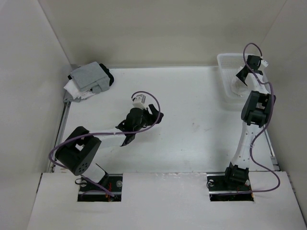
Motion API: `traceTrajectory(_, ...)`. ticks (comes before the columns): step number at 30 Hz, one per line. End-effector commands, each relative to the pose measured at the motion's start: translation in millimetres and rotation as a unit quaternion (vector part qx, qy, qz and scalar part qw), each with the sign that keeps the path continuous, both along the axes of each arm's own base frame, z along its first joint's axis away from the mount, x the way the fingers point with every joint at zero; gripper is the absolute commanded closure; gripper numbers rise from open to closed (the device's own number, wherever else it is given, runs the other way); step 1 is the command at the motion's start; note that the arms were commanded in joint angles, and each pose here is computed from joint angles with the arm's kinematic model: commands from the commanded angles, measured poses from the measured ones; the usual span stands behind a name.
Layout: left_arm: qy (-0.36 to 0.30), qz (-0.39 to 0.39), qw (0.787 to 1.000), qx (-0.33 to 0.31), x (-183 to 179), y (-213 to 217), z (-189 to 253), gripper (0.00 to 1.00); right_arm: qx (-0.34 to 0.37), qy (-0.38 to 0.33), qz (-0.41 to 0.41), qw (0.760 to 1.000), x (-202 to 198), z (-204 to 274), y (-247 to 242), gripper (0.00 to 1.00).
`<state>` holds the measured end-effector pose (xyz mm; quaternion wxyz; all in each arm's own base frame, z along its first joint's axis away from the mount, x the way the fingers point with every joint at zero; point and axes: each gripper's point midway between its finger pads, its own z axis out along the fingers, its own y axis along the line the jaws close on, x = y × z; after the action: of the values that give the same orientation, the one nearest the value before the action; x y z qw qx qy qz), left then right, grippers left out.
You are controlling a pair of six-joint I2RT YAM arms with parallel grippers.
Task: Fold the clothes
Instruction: Grab the tank top from the pile
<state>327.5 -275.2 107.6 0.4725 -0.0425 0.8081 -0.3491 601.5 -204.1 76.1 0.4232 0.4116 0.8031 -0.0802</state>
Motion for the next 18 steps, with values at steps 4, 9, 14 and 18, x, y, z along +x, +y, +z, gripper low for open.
traceTrajectory(4, -0.037, 0.020, 0.998, -0.049, 9.1, 16.7, 35.6, 0.36, 0.048, 0.022, -0.004, 0.999, -0.2, -10.2, -5.5, 0.46)
traceTrajectory(9, -0.044, 0.036, 0.997, -0.056, 9.9, 32.0, 42.9, 0.35, 0.055, 0.043, 0.012, 0.998, -6.1, -16.4, -1.8, 0.53)
traceTrajectory(14, -0.039, 0.065, 0.995, -0.061, 15.5, 55.4, 40.5, 0.35, 0.044, 0.067, 0.036, 0.996, -6.5, -19.7, 11.7, 0.72)
traceTrajectory(18, -0.030, 0.068, 0.995, -0.064, 19.0, 57.9, 35.7, 0.35, 0.049, 0.066, 0.035, 0.996, -8.6, -19.0, 13.8, 0.94)
